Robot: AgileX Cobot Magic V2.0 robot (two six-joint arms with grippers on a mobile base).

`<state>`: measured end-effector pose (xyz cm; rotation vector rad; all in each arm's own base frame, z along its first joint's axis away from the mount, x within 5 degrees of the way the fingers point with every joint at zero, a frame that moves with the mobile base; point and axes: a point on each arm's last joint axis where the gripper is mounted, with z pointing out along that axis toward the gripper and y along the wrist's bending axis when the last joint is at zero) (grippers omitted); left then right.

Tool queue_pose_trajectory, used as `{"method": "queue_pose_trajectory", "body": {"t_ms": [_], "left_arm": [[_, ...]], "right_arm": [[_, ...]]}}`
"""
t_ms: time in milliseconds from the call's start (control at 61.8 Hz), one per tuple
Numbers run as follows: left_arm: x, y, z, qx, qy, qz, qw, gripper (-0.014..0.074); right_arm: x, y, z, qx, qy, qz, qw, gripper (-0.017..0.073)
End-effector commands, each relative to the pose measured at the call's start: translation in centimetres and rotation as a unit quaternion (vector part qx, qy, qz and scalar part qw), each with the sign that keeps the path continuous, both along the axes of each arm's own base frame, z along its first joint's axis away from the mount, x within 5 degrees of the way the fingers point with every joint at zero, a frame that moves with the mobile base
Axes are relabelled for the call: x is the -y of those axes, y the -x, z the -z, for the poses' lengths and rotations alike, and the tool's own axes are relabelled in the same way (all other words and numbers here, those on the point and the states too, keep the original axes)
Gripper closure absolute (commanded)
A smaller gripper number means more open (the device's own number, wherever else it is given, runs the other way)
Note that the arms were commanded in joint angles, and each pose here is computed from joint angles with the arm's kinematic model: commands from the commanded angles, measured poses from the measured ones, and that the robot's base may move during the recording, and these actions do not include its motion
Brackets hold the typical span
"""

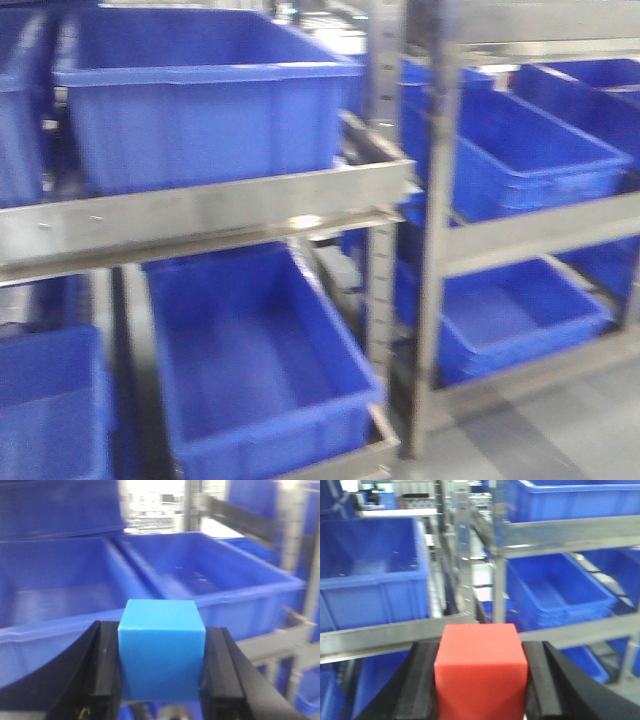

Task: Sort and place red and blue blocks on shelf
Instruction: 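Turn the base toward the shelf of blue bins, then hold the blue cube left and red cube right above the bins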

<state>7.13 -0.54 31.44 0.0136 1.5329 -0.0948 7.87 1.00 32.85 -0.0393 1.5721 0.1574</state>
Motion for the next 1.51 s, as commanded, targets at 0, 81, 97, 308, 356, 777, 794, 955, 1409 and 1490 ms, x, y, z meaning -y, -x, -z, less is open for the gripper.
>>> {"method": "queue_pose_trajectory", "body": {"t_ms": [0,81,97,308,356,777,794,955,1409,1490], "left_arm": [[-0.12,-0.04,-1.61,0.048,0.008,-0.006,0.999,0.0468],[-0.12,-0.04,-1.61,0.048,0.008,-0.006,0.999,0.0469],[-0.12,-0.04,-1.61,0.048,0.008,-0.006,0.999,0.0468],[-0.12,-0.04,-1.61,0.048,0.008,-0.006,0.999,0.0469],[-0.12,-0.04,-1.61,0.048,0.008,-0.006,0.999,0.0469],[-0.12,-0.04,-1.61,0.048,0.008,-0.006,0.999,0.0469],[-0.12,-0.04,-1.61,0.048,0.008,-0.006,0.999,0.0469],[-0.12,-0.04,-1.61,0.048,0.008,-0.006,0.999,0.0469],[-0.12,-0.04,-1.61,0.048,0.008,-0.006,0.999,0.0469],[-0.12,-0.04,-1.61,0.048,0.008,-0.006,0.999,0.0469]], "right_arm": [[0.1,0.11,-1.59,0.053,-0.003,0.005,0.999,0.051],[0.1,0.11,-1.59,0.053,-0.003,0.005,0.999,0.051],[0.1,0.11,-1.59,0.053,-0.003,0.005,0.999,0.051],[0.1,0.11,-1.59,0.053,-0.003,0.005,0.999,0.051],[0.1,0.11,-1.59,0.053,-0.003,0.005,0.999,0.051],[0.1,0.11,-1.59,0.053,-0.003,0.005,0.999,0.051],[0.1,0.11,-1.59,0.053,-0.003,0.005,0.999,0.051],[0.1,0.11,-1.59,0.053,-0.003,0.005,0.999,0.051],[0.1,0.11,-1.59,0.053,-0.003,0.005,0.999,0.051],[0.1,0.11,-1.59,0.053,-0.003,0.005,0.999,0.051]]}}
